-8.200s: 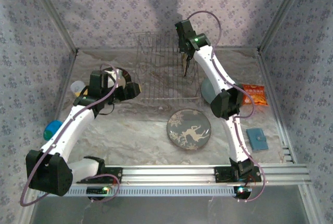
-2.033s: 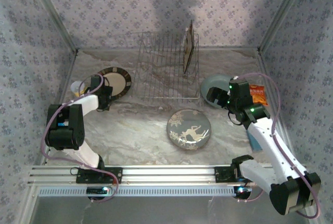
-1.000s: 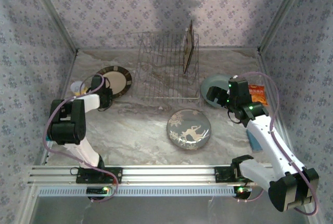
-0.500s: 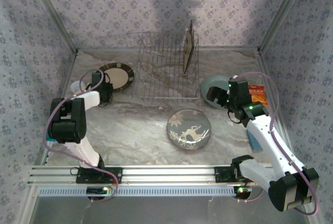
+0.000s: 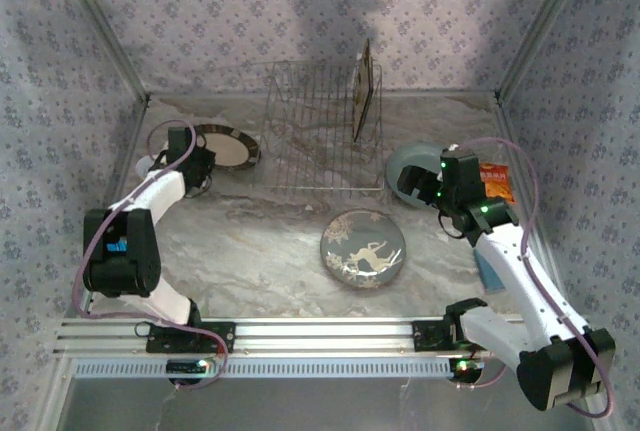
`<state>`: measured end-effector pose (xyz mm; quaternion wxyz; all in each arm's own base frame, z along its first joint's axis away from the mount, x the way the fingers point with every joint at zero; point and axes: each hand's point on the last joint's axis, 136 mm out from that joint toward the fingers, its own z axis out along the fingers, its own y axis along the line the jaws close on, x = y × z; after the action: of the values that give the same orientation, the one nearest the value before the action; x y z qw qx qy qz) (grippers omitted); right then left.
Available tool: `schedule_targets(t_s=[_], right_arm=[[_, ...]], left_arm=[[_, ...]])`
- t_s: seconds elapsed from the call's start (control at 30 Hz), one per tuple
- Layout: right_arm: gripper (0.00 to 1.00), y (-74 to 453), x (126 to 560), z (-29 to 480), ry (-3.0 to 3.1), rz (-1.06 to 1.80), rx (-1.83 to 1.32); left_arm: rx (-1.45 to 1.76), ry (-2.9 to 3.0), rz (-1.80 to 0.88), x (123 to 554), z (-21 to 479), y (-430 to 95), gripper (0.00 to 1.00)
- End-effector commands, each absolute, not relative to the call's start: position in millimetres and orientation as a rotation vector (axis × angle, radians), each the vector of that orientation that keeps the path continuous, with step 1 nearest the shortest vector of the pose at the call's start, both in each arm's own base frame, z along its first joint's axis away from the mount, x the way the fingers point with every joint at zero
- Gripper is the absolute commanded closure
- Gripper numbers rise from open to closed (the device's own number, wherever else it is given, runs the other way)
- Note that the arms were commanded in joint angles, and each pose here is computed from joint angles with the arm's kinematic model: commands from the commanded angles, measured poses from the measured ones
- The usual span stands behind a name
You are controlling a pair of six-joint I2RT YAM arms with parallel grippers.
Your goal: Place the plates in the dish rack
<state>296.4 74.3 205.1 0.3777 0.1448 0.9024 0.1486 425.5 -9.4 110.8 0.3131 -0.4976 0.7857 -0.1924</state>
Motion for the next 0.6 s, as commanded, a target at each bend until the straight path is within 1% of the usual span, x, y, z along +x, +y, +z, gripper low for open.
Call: schedule_targets(t_s=[0.0, 0.37, 0.57], right_arm=[[0.00, 72.0, 294.9, 220.7, 2.277, 0.371, 0.364], [0.00, 70.7, 291.3, 218.9, 2.271, 0.376, 0.367], [0.00, 69.3, 289.8, 213.3, 2.279, 0.376, 0.370]], left_arm=[[-1.172, 2.111, -0.525, 426.8, 139.7, -17.4, 1.00], [-1.005, 2.232, -0.586, 420.0, 137.0, -31.4, 1.00], [-0.879, 2.275, -0.606, 418.6, 145.7, -30.9, 1.00]])
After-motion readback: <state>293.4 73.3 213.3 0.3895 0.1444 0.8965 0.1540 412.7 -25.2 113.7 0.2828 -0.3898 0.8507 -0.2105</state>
